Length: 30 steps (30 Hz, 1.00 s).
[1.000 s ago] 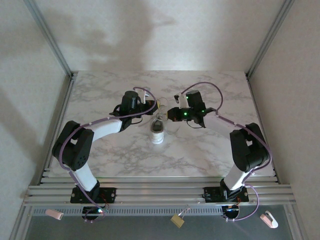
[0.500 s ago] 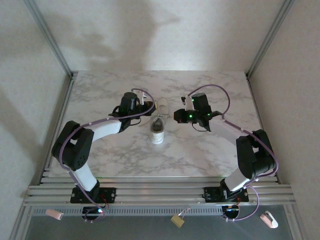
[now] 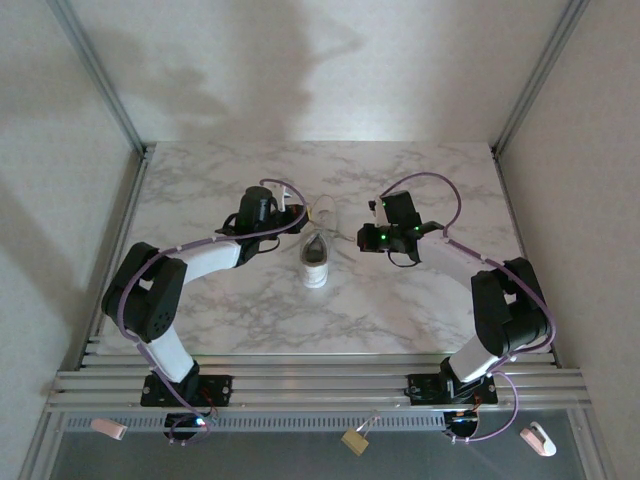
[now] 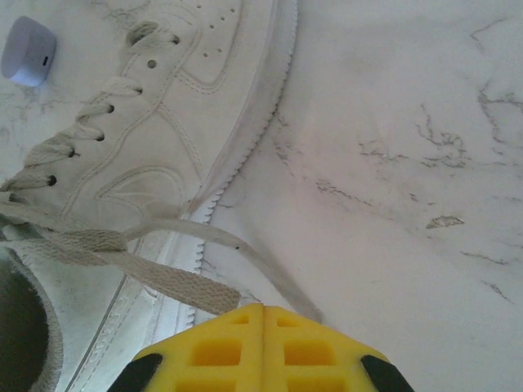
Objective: Tie the shoes
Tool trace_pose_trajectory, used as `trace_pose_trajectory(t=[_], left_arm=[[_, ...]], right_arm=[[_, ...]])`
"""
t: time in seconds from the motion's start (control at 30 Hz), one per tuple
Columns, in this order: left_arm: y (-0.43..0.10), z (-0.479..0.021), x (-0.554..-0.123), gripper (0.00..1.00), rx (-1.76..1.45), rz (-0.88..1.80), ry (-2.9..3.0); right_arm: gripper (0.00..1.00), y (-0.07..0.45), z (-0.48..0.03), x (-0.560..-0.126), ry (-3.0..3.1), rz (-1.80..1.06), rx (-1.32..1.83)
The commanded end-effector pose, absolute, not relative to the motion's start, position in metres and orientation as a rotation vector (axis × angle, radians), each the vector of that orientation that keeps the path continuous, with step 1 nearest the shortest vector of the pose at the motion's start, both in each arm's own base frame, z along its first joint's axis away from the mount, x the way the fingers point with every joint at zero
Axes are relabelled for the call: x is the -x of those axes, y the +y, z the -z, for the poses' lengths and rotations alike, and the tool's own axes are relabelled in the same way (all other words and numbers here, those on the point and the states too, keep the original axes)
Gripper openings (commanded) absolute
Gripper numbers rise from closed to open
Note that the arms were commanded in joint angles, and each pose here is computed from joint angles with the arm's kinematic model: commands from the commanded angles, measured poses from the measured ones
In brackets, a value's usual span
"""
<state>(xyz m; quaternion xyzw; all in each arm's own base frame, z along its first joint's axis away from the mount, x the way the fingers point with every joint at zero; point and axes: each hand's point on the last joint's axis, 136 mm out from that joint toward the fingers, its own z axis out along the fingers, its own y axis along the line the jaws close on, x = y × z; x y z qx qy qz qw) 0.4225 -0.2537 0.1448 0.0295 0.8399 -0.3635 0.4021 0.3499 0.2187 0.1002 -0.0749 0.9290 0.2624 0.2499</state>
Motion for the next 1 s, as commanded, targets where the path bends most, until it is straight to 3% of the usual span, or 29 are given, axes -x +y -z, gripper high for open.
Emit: trace_pose_trajectory(t=[0.0,0.13,0.33,0.7,0.97], left_arm=[[-0.253,-0.160,-0.421,0.00,-0.100,0.942,2.084],[-0.255,-0.161,-0.420,0.00,-0.106,0.945,2.084],[-0.254,-0.161,-0.419,0.00,-0.109,0.942,2.086],[-0.254,-0.163,-0.418,0.00,-0.110,0.945,2.085],[-0.254,-0.163,-0.419,0.00,-0.107,0.949,2.083]], right_arm=[[0.12,0.226,-0.121,-0.352,2.455,-0.764,0.298],[0.35,0.225,-0.132,-0.353,2.401,-0.749,0.351],[0.49,0.241,-0.137,-0.352,2.323,-0.860,0.514],[0.48,0.263,-0.134,-0.355,2.267,-1.130,0.717],[0.46,0.261,-0.114,-0.354,2.336,-1.119,0.715]])
